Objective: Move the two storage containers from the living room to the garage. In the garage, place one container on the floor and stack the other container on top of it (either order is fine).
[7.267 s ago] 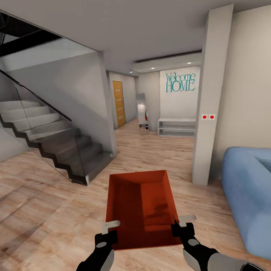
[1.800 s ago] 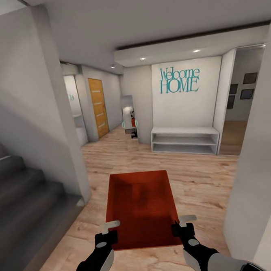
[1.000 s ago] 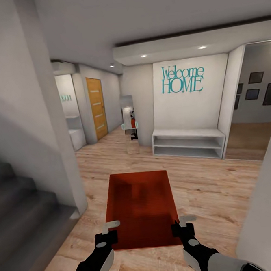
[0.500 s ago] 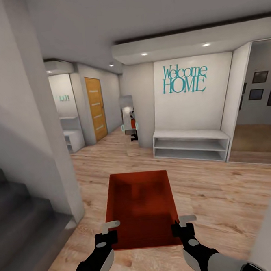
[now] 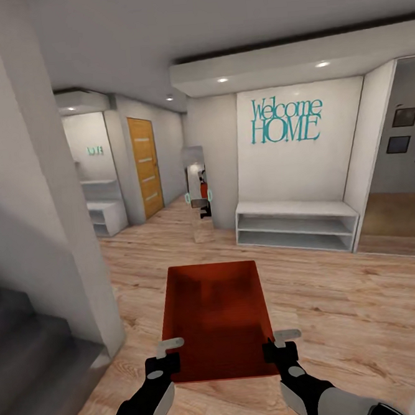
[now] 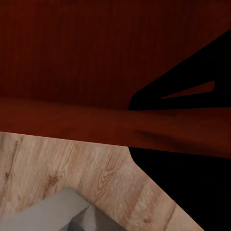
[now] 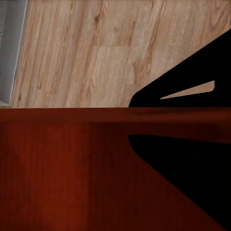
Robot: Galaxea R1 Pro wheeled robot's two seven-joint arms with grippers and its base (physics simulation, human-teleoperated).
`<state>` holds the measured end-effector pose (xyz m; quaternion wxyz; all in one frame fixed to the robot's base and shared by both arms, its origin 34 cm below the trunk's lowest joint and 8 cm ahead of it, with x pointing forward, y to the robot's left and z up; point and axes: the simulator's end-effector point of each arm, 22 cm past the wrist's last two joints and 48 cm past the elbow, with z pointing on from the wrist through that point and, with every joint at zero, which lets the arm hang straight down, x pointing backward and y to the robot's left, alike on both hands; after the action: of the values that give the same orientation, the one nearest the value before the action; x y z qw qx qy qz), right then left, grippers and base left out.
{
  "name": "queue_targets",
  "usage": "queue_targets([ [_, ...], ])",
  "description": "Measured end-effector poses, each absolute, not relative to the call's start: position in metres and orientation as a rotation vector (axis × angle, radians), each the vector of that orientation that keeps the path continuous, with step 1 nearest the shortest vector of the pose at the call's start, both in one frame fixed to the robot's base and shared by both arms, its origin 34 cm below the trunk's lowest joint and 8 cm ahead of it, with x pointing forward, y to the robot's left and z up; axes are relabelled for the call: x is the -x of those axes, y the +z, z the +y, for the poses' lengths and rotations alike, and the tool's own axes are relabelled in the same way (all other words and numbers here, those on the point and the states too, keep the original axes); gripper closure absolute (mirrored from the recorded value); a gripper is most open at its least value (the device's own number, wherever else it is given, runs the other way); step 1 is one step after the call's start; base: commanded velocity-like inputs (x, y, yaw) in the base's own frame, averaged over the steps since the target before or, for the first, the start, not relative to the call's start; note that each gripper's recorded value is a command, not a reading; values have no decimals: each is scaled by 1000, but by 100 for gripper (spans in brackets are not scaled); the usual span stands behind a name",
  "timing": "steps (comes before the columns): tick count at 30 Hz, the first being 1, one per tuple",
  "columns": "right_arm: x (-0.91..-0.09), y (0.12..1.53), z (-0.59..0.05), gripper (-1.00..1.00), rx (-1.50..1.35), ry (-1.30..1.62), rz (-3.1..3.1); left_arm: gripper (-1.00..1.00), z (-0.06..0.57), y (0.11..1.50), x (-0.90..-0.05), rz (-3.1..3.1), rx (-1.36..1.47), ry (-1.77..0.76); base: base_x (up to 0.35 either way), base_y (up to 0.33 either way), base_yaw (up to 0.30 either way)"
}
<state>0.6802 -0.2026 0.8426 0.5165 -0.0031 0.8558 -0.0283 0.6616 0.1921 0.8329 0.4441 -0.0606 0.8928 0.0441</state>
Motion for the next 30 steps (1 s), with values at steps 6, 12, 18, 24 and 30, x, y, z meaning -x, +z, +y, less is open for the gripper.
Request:
queue_targets([
  [6, -681, 843, -203, 100, 9, -68, 2054, 100, 192, 833, -662, 2212, 153, 108, 321, 0, 0],
  [12, -681, 843, -203, 100, 8, -67, 2053, 100, 192, 833, -662, 2211, 152, 108, 321, 0, 0],
  [18, -680, 843, -203, 100, 7, -66, 2053, 100, 192, 833, -662, 2211, 151, 108, 321, 0, 0],
  [24, -680, 843, -201, 100, -1, -62, 2053, 100, 193, 834, -663, 2210, 146, 111, 321, 0, 0],
  [30, -679, 841, -202, 100, 0, -63, 2058, 100, 192, 832, -662, 2215, 144, 111, 321, 0, 0],
])
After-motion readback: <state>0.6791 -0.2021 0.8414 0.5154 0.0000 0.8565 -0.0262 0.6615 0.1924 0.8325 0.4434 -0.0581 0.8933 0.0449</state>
